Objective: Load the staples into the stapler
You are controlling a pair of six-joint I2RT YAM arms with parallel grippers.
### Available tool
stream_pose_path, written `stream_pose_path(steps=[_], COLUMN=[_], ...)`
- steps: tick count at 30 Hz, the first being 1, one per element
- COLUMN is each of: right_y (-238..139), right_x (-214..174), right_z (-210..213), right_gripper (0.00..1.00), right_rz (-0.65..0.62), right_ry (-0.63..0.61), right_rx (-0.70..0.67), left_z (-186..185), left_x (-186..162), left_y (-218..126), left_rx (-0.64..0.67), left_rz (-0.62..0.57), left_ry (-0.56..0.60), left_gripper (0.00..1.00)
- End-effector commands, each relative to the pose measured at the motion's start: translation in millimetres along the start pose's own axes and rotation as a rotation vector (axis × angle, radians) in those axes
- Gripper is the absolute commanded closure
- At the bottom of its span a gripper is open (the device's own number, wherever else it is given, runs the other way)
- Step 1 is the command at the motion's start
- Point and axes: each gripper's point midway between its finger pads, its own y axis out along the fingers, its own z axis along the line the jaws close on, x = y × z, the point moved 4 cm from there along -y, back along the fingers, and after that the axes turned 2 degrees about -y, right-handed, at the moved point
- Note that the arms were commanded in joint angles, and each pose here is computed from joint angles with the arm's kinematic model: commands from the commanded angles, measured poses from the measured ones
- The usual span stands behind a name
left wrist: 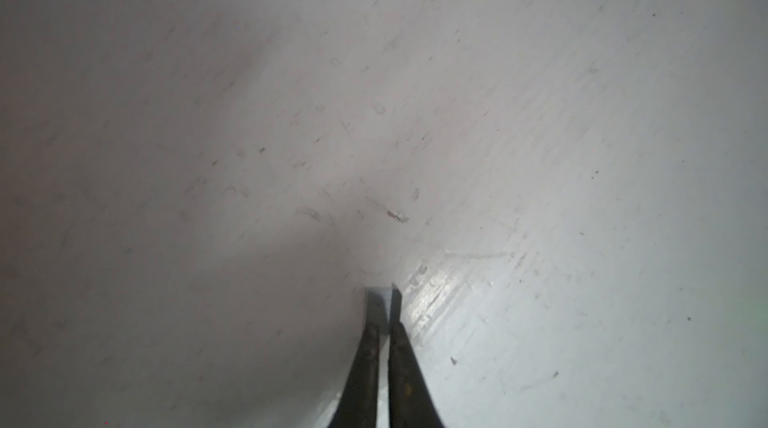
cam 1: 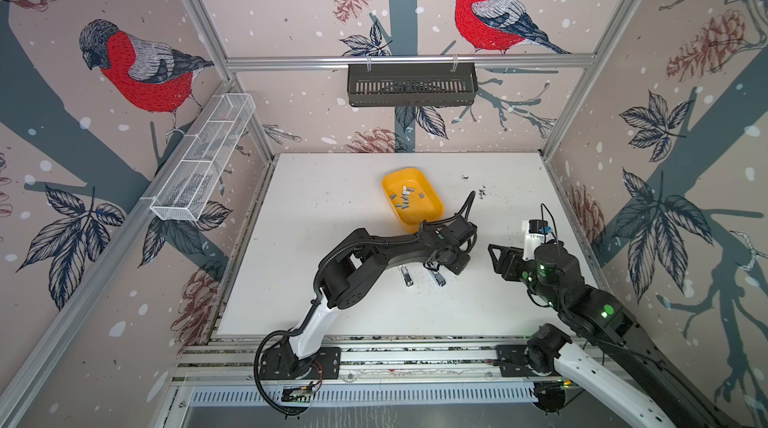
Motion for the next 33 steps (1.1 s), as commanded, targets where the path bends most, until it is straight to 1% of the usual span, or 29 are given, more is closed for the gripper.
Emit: stream_pose_path(steps=[1,3,6,16,25,26,28,33], right_y=[0,0,0,0,0,0,-1,-1], right_x=[3,3,3,3,3,3,4,4], right_z=[2,2,2,2,1,2,2,2], right_gripper=[0.33,0.34,0.33,0.34,0.34,0.34,0.34,0.33], right_rz=[-0.015,-0.018,-0.016,-0.02,-0.023,-0.021,-0.024,-0.025], right_ry=[-0.01,-0.01,-0.01,-0.009,-0.008,-0.009,-0.008,-0.008], right_rx=[0.01,0.011,0.011,0.011,0.011,0.012,0.013,0.013], left_z=[3,4,5,6,6,8,11,17], left_x=[0,-1,-1,7,13,13,14,11], left_y=[0,2,1,-8,-19,-20,-22,-16], left_rx=[0.022,0.032,0.039,0.036,0.023,0.03,0.038,0.05], left_rz=[0.005,0.01,0.011,-0.013,-0.033,-0.036,-0.039,-0.024], left_ry=[0.017,0.02,0.024,0.02,0.011,0.007,0.006,0.003], left_gripper=[0.88,0.85,0.85,0.89,0.9,0.89,0.83,0.81])
